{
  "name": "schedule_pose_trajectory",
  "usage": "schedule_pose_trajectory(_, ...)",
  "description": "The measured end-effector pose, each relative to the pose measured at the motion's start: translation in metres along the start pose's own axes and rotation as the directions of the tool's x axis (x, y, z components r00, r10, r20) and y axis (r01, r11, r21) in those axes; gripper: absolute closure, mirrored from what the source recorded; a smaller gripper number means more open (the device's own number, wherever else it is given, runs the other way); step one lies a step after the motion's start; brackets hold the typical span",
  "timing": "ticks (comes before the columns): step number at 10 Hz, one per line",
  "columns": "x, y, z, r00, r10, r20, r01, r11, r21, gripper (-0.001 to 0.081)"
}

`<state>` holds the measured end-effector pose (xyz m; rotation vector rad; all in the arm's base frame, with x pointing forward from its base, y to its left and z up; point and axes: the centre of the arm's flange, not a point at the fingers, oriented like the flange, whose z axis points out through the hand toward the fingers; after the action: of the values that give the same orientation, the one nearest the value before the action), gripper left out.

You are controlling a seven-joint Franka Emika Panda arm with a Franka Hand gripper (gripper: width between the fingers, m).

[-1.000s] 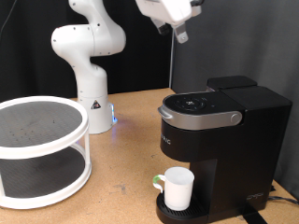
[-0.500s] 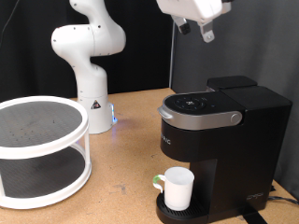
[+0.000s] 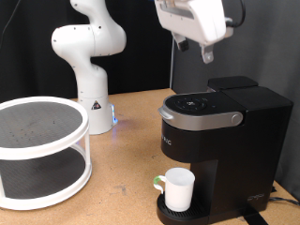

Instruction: Make a cup of coffee with the keurig machine

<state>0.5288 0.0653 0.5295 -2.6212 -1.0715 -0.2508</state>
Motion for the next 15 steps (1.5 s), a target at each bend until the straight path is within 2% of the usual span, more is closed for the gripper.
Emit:
schedule_pose_trajectory(4, -0.011, 0.012, 0.04, 1.0, 0.014, -0.001, -0.014, 0.998, -0.062, 0.0022)
schedule_pose_trajectory(5, -0.014, 0.013, 0.049, 1.0, 0.014, -0.005, -0.014, 0.997, -0.077, 0.015)
schedule_pose_trajectory(6, -0.018, 0.014, 0.058, 1.0, 0.008, -0.009, -0.009, 0.996, -0.088, 0.015)
schedule_pose_trajectory(8, -0.023, 0.012, 0.073, 1.0, -0.01, -0.009, 0.009, 0.995, -0.096, 0.0513)
schedule_pose_trajectory(10, -0.021, 0.007, 0.082, 0.999, -0.029, -0.035, 0.025, 0.995, -0.093, 0.0513)
schedule_pose_trajectory(11, -0.019, 0.004, 0.084, 0.998, -0.035, -0.052, 0.031, 0.996, -0.089, 0.0734)
schedule_pose_trajectory(12, -0.017, -0.001, 0.086, 0.997, -0.039, -0.06, 0.034, 0.996, -0.082, 0.0784)
schedule_pose_trajectory(15, -0.017, -0.01, 0.094, 0.998, -0.049, -0.047, 0.046, 0.996, -0.071, 0.0799)
